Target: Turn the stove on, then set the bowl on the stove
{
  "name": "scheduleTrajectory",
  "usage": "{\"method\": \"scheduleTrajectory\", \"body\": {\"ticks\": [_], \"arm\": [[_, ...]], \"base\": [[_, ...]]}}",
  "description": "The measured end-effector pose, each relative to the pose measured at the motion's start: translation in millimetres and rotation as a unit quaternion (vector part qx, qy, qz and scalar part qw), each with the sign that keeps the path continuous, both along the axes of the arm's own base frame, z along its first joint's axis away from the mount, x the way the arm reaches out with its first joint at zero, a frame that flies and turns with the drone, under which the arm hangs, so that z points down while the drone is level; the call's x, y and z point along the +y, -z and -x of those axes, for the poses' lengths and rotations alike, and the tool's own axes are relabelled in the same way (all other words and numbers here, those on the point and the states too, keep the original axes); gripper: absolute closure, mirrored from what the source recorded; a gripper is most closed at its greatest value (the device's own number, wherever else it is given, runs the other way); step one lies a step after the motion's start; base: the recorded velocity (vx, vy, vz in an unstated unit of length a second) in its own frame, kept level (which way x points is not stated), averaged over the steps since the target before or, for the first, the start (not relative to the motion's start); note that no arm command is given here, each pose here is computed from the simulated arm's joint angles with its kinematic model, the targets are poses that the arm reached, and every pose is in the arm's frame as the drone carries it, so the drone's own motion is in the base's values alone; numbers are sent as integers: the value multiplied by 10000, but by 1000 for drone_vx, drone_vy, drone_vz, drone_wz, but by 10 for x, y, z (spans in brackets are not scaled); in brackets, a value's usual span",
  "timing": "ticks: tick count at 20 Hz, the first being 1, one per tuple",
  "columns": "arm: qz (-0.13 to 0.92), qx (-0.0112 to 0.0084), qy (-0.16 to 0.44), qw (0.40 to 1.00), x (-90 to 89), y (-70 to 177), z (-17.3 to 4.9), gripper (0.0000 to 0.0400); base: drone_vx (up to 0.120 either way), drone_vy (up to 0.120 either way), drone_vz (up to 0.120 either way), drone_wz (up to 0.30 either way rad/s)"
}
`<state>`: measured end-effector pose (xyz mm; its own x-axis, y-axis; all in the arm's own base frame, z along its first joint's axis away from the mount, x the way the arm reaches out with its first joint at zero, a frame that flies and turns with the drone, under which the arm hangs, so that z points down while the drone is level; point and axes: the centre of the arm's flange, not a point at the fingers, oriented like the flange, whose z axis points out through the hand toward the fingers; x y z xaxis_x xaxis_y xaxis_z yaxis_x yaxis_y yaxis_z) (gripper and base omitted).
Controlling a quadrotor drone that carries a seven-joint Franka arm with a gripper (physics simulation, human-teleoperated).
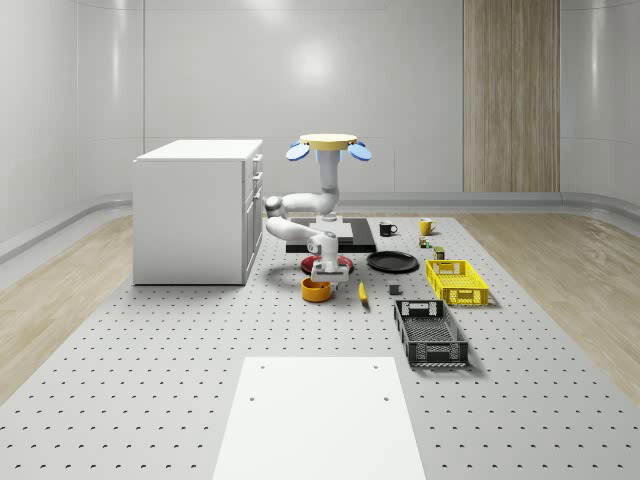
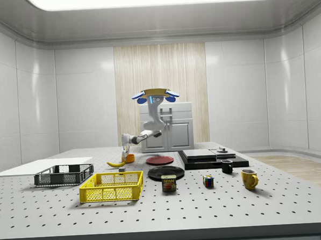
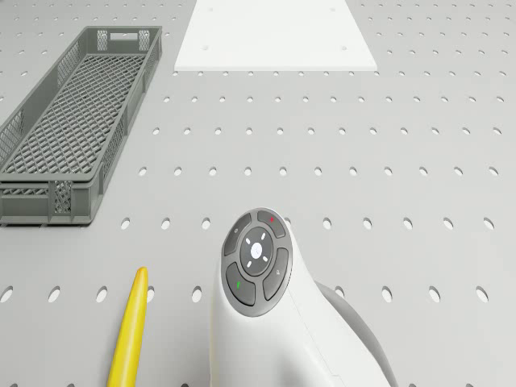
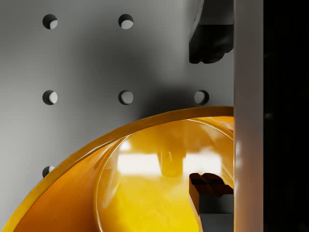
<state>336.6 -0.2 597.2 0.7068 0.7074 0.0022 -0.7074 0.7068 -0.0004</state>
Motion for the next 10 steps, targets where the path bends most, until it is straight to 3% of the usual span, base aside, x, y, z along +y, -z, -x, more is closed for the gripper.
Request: {"method": "scheduleTrajectory", "body": {"ticks": [2,4,10], "arm": [[0,0,0,10000,1,-6,0,198],[0,0,0,10000,1,-10,-1,238],[0,0,0,10000,2,-14,-1,286]], "base": [[0,0,0,0],[0,0,0,0],[0,0,0,0]]}}
